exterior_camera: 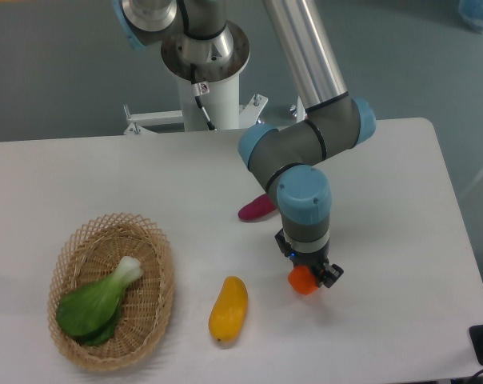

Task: Pick up the orange from the table
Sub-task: 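Lift the held orange fruit up off the table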

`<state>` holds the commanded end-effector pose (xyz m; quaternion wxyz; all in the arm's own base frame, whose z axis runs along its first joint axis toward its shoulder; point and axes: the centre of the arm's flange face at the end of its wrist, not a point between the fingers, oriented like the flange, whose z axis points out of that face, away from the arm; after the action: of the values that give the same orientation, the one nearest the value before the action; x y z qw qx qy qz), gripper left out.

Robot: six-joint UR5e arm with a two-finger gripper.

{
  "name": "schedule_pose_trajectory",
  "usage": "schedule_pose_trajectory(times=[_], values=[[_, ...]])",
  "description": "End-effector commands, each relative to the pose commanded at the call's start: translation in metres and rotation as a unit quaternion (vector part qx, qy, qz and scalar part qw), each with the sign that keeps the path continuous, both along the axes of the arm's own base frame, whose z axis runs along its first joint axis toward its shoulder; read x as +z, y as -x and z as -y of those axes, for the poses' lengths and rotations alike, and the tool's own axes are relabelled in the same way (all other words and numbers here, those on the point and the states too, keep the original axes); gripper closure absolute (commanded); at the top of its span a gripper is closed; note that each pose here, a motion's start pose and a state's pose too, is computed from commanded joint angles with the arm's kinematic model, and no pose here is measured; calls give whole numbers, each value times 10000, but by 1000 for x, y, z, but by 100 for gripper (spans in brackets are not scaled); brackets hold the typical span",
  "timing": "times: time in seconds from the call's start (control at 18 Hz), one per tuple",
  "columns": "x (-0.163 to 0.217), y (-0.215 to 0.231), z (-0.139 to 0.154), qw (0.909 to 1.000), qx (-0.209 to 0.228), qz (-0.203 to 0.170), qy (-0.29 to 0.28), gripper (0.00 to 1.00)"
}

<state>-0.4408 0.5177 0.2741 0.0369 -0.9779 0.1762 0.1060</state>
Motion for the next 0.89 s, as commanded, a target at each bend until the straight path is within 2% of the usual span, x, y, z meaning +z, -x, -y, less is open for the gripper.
schedule_pose_trajectory(times=[0.11,0.28,0.5,0.67,0.89], values=[[23,3,5,9992,118,86,-372,48],[62,10,18,9977,265,173,-603,48],[130,22,21,9956,474,529,-604,48],[176,28,28,9935,575,904,-387,48],[215,34,58,9918,665,944,-551,48]])
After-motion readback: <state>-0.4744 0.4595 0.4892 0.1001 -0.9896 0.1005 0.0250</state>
